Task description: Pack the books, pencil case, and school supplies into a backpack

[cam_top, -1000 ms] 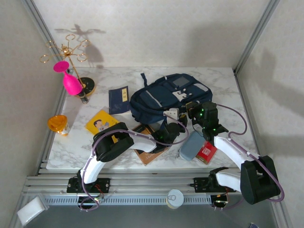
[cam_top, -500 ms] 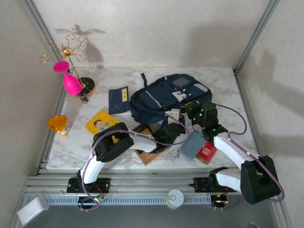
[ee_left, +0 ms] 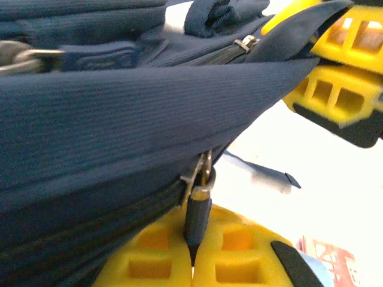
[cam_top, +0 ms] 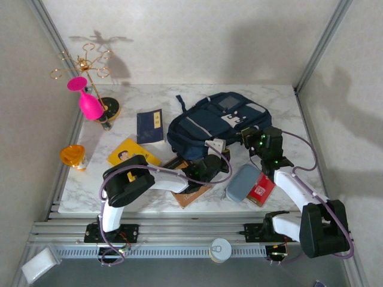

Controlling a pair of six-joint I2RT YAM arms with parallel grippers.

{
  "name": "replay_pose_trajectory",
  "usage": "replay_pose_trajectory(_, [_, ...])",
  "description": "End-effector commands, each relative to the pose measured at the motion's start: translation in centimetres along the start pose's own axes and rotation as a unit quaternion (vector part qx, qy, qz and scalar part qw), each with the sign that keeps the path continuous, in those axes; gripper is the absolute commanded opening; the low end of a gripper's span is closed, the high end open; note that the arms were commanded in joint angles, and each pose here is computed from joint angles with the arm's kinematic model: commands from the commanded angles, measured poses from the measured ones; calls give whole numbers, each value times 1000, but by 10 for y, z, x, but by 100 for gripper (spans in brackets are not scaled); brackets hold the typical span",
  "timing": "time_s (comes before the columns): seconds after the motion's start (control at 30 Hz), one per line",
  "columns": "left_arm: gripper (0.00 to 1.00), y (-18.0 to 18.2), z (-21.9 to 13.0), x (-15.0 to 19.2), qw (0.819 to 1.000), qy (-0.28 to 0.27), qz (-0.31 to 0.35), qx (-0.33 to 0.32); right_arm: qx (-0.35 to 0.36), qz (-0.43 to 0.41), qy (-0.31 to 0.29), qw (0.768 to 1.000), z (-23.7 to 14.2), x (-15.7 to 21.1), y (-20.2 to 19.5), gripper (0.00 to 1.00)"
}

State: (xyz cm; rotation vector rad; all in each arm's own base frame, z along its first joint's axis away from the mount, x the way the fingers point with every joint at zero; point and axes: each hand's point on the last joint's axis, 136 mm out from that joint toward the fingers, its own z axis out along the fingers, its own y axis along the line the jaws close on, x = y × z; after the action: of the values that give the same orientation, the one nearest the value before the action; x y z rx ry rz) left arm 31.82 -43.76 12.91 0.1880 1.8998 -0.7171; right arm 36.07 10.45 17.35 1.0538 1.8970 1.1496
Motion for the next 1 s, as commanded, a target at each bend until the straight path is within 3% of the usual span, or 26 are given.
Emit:
replay_pose_trajectory(0.0, [0, 5, -10, -8, 1000, 24, -9, 13, -56, -27, -34, 997, -6, -31, 41, 0])
replay_pose_trajectory(0.2, [0, 7, -26, 11, 994, 87, -20, 63, -29, -36, -44, 998, 7, -66, 31, 0])
replay_pose_trajectory(0.5, [0, 7, -28, 18, 981, 130, -59, 133, 11, -91, -22, 996, 40, -91, 22, 0])
replay_pose_trajectory(0.63, [0, -6, -14, 17, 977, 141, -57, 150, 49, -115, -18, 992, 25, -82, -1, 29])
replay_pose_trajectory(0.73, [0, -7, -7, 10, 979, 127, -63, 145, 104, -137, -25, 985, 4, -83, -22, 64])
replay_pose_trajectory(0.8, [0, -8, -6, 6, 980, 120, -64, 146, 119, -145, -21, 982, -9, -82, -30, 79])
replay_pose_trajectory(0.97, [0, -12, -4, 1, 980, 118, -59, 148, 116, -146, 58, 981, -24, -35, -39, 93])
